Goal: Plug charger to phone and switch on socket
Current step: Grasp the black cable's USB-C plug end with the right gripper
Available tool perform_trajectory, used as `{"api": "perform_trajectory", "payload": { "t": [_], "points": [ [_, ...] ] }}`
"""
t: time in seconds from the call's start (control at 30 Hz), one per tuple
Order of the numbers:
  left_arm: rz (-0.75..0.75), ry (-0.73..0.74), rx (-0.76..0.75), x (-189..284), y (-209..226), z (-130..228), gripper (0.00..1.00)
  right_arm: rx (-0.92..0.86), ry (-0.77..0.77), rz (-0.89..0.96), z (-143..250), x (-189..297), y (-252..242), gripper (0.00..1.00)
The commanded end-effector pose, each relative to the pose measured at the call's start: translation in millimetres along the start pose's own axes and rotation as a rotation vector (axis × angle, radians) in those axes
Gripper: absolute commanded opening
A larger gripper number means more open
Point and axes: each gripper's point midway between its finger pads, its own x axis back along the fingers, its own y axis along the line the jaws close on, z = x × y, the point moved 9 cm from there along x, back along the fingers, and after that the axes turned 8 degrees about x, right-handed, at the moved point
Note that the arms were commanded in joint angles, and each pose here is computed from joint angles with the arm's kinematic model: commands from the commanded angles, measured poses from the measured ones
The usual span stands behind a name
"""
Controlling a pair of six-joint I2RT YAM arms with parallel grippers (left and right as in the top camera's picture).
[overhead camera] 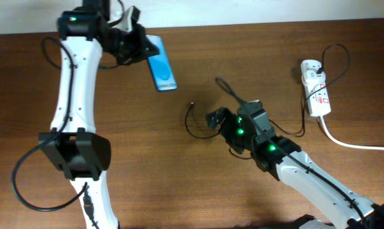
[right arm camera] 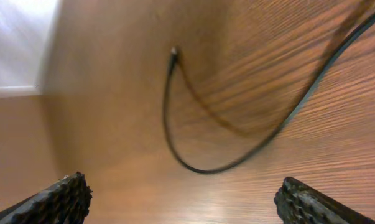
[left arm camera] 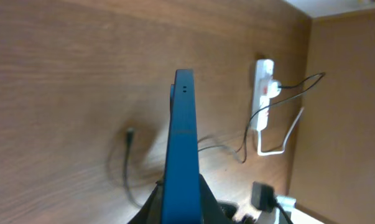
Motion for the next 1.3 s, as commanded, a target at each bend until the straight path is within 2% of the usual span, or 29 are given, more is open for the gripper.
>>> {"api": "perform_trajectory", "payload": {
  "t": [0.0, 0.03, 0.07, 0.2, 0.3, 0.43, 0.5, 0.7, 0.83, 0.93, 1.13, 1.27],
  "points": [
    [0.041, -0.013, -0.098, 28, 15, -4, 0.00, 0.309, 0.055, -0.038, 7, 0, 3, 0.94],
    [0.080, -0.015, -0.110, 37, 22, -7, 0.00, 0.319, 0.072, -0.056, 8, 1, 4, 0.87],
    [0.122, -0.017, -0.111, 46, 27, -9, 0.00, 0.317, 0.097, -0.078, 9, 2, 8, 0.72],
    [0.125, -0.032, -0.023, 70, 54, -12, 0.00, 0.356, 0.127, -0.022, -15, 21, 47, 0.61],
    [0.121, -0.033, -0.001, 74, 59, -11, 0.00, 0.364, 0.189, 0.029, -44, -2, 83, 0.48],
    [0.121, -0.033, -0.002, 74, 59, -11, 0.00, 0.335, 0.275, 0.069, -65, -65, 95, 0.44],
    [0.121, -0.033, -0.001, 74, 59, -11, 0.00, 0.293, 0.311, 0.108, -62, -95, 81, 0.43],
    [0.121, -0.032, -0.001, 74, 59, -11, 0.00, 0.224, 0.394, 0.147, -49, -142, 50, 0.39],
    [0.121, -0.033, -0.001, 74, 59, -11, 0.00, 0.233, 0.381, 0.125, -49, -154, 49, 0.39],
    [0.121, -0.032, -0.001, 74, 59, -11, 0.00, 0.208, 0.383, 0.135, -46, -163, 43, 0.33],
    [0.120, -0.028, 0.004, 74, 59, -10, 0.00, 0.173, 0.400, 0.162, -41, -177, 31, 0.30],
    [0.120, -0.028, 0.005, 74, 59, -10, 0.00, 0.173, 0.392, 0.159, -42, -178, 31, 0.20]
  ]
}}
